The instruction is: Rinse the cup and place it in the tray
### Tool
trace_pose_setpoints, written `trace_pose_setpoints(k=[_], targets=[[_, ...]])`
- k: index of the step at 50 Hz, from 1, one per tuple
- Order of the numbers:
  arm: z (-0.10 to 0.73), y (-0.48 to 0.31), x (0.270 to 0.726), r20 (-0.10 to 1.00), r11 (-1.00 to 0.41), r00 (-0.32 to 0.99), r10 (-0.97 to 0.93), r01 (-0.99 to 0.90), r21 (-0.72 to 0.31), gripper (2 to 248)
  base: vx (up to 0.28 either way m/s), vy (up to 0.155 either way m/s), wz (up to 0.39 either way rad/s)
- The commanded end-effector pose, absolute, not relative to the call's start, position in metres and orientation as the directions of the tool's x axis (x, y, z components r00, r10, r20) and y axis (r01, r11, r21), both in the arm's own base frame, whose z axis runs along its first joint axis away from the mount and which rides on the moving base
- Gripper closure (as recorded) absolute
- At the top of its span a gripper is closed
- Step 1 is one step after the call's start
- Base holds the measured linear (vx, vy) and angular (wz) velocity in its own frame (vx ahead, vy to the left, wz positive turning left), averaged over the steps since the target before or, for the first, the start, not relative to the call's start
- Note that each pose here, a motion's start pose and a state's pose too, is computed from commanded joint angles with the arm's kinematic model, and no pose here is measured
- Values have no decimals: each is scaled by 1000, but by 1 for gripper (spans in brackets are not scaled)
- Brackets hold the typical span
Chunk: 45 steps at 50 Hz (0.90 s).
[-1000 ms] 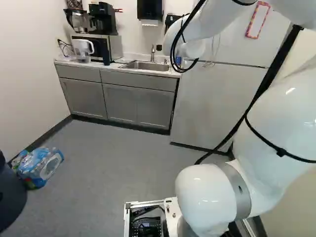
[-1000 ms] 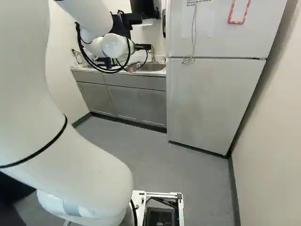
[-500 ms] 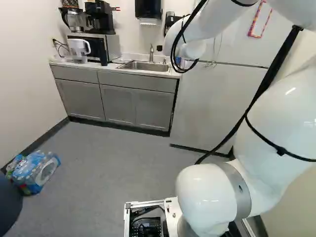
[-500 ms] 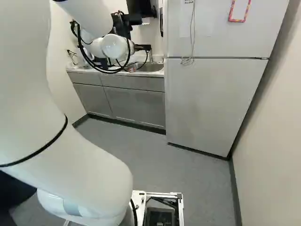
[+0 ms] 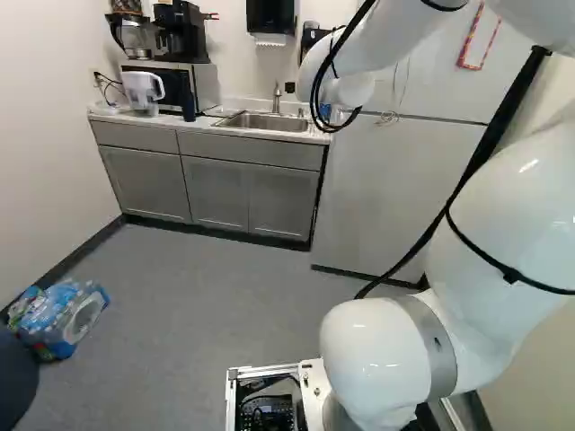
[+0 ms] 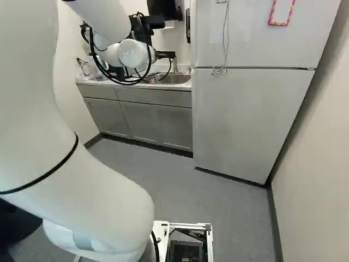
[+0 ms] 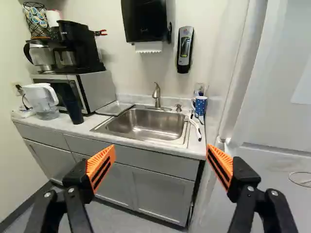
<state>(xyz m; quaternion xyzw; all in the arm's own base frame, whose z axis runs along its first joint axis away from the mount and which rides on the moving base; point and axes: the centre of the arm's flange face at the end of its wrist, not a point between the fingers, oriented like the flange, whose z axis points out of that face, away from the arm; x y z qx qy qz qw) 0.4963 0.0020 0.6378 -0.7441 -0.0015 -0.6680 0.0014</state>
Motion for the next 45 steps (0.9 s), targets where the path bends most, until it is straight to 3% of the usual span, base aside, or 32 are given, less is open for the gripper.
trace_pose_setpoints(k=[45], targets=[[638, 2, 496, 994, -1000, 107, 0, 4, 0, 3, 69, 28, -9]])
